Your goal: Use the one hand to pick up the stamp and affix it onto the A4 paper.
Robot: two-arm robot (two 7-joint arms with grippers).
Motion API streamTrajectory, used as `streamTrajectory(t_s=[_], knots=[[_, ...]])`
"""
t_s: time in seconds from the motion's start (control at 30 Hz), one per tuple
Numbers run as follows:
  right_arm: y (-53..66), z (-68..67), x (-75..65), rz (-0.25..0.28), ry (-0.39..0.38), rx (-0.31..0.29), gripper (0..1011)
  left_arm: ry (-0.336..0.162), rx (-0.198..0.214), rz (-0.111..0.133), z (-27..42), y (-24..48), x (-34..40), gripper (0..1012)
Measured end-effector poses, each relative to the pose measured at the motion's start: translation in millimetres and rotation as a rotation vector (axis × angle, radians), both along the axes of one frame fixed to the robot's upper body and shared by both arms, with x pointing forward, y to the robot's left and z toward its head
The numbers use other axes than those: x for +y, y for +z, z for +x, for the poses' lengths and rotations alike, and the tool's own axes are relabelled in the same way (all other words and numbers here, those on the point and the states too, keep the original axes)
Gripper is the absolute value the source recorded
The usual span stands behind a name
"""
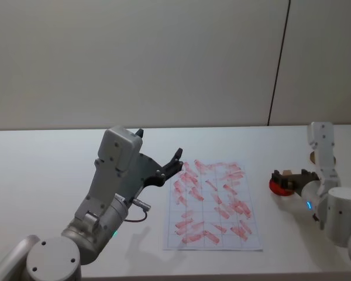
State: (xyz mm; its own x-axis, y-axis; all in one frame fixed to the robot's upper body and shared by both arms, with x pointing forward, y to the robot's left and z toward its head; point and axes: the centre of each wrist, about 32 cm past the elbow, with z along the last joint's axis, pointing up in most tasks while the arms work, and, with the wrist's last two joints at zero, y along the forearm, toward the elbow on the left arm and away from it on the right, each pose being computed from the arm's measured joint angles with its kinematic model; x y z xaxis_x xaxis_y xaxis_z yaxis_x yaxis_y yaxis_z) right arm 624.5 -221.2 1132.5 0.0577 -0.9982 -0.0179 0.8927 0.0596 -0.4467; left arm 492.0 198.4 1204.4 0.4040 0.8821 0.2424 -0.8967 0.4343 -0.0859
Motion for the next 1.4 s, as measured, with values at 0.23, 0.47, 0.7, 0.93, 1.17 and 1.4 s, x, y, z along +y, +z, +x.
streamTrajectory(t_s=[0.23, 0.47, 0.7, 0.93, 1.17, 1.4], knots=[[-5.3, 4.3, 1.4, -0.014, -0.004, 0.02, 626, 0.0, 0.0, 0.0, 0.0, 0.0, 0.0, 993], [-10.0, 8.0, 2.1, -0.024, -0.007, 0.033, 366, 0.0, 0.0, 0.0, 0.0, 0.0, 0.0, 993], [-12.1, 10.1, 3.0, -0.029, -0.007, 0.039, 219, 0.0, 0.0, 0.0, 0.0, 0.0, 0.0, 993], [-13.0, 11.7, 4.0, -0.036, -0.01, 0.05, 220, 0.0, 0.0, 0.0, 0.0, 0.0, 0.0, 993], [-13.1, 13.3, 3.9, -0.035, -0.018, 0.068, 220, 0.0, 0.0, 0.0, 0.0, 0.0, 0.0, 993], [-13.2, 15.1, 3.1, -0.02, -0.03, 0.094, 220, 0.0, 0.0, 0.0, 0.0, 0.0, 0.0, 993]])
